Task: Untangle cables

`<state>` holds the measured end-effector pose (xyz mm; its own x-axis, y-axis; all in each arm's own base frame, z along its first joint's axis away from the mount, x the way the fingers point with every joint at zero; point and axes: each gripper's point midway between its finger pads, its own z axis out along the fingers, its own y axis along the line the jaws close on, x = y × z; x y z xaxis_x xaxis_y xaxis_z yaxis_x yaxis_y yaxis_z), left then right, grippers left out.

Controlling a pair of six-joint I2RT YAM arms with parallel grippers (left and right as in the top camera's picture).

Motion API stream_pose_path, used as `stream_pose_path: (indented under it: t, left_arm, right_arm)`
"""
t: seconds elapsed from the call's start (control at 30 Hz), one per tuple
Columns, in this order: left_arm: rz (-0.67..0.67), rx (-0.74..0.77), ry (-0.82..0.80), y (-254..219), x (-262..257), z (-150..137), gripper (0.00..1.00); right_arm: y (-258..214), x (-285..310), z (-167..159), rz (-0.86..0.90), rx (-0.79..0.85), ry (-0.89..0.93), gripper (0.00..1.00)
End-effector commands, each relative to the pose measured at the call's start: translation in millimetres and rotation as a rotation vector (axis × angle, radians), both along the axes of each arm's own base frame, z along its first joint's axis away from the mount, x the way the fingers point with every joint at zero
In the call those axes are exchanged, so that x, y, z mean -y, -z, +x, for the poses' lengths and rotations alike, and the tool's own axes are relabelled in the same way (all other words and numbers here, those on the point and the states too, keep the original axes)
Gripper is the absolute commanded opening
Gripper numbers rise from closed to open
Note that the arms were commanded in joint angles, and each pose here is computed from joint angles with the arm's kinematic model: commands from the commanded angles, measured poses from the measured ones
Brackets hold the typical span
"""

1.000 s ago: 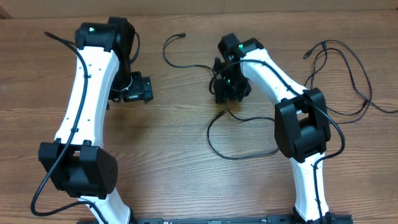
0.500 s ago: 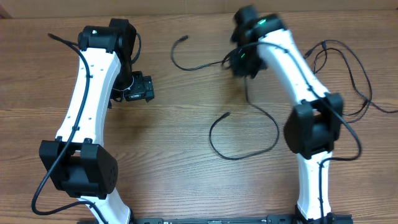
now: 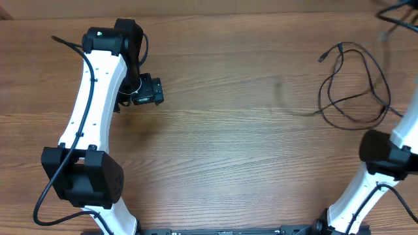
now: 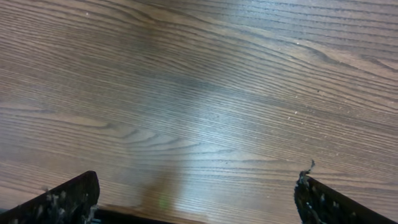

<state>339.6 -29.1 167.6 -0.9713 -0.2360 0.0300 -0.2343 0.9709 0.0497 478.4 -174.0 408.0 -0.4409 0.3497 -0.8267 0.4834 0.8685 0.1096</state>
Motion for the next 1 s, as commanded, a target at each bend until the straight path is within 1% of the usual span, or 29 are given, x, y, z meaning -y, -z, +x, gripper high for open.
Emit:
stream_pose_path:
  t: [0.0,0.1,0.23,0.37,0.53,0.73,0.87,0.93,0.97]
  left_arm:
    - [-0.03,0.005,-0.02,-1,6,0,1.0]
    - [-0.031,0.008,-0.02,-1,6,0,1.0]
    - [-0.032,0.006,-0.02,-1,6,0,1.0]
    - [-0.038,0.008,-0.02,-1,8,0,1.0]
    - [-0.038,0.007,-0.019,-1,8,0,1.0]
    - [-0.038,0.009,-0.015,-1,9,0,1.0]
    - [-0.038,0.012,-0.013,-1,10,1,1.0]
    - [-0.038,0.012,-0.013,-1,10,1,1.0]
    - [-0.038,0.012,-0.013,-1,10,1,1.0]
  right_arm:
    - [-36,5,-17,-0.005,0.102,0.03,0.04]
    - [-34,8,-19,-0.001,0.091,0.037,0.04]
    - [-19,5,-25,0.02,0.029,0.038,0.04]
    - [9,5,-33,0.043,-0.083,0.046,0.04]
    - [48,18,-35,0.039,-0.216,0.102,0.04]
    - [57,31,-38,0.002,-0.255,0.161,0.04]
    - [58,31,-38,0.004,-0.258,0.16,0.05]
    - [59,28,-37,0.015,-0.258,0.147,0.29]
    - [60,25,-36,0.029,-0.254,0.131,0.44]
